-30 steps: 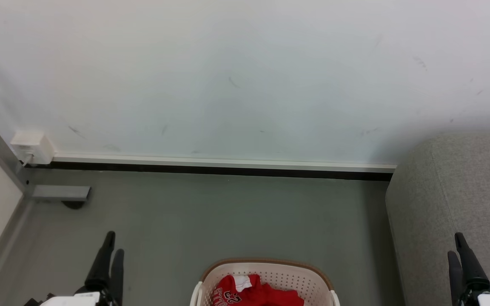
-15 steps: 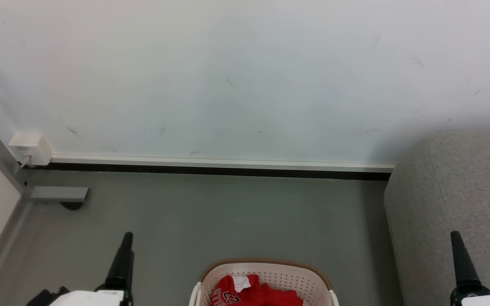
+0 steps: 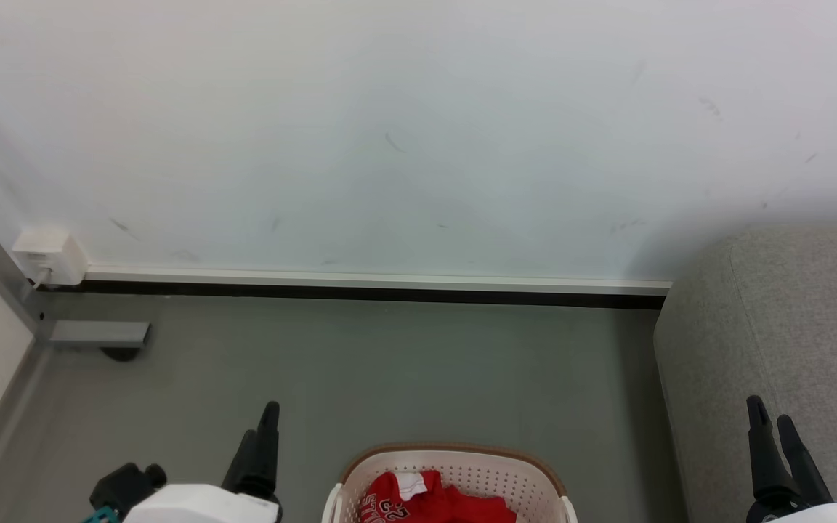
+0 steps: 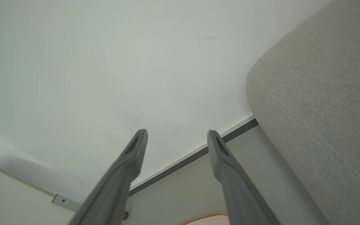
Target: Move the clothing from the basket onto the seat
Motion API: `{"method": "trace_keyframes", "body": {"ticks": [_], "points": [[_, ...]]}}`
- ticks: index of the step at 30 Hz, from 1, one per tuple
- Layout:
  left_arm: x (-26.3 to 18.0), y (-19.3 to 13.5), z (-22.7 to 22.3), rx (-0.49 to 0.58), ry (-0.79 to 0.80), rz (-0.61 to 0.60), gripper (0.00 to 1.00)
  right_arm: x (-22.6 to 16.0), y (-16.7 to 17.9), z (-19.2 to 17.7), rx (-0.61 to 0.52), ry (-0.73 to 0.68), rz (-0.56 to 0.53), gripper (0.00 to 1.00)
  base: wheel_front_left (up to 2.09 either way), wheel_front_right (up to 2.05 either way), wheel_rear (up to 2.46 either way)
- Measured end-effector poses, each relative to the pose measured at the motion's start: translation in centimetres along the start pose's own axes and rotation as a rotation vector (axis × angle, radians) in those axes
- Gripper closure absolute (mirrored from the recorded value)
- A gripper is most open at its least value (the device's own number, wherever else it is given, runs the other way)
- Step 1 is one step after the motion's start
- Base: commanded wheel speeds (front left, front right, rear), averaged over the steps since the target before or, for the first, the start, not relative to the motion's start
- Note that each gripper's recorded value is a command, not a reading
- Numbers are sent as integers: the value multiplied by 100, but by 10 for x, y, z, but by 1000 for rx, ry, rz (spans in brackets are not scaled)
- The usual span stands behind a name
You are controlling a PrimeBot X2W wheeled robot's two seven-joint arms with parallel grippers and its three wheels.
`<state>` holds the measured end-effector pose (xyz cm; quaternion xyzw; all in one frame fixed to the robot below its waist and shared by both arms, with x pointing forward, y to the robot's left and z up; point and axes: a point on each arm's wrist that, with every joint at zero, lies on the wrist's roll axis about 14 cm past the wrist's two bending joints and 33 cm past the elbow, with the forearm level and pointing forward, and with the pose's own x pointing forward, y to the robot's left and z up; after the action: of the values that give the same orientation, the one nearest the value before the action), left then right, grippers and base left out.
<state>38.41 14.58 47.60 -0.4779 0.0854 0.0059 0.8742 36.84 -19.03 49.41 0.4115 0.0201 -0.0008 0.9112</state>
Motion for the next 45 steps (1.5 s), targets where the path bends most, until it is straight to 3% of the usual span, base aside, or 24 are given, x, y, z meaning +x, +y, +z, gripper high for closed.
{"method": "trace_keyframes", "body": {"ticks": [23,45], "points": [[1,-4,1,473,-42,9,0,-2,12,-1,-357,-10,65,0,0,0,0],[-4,-5,18,720,-131,12,0,-9,4,-3,-561,-14,65,0,0,0,0]]}}
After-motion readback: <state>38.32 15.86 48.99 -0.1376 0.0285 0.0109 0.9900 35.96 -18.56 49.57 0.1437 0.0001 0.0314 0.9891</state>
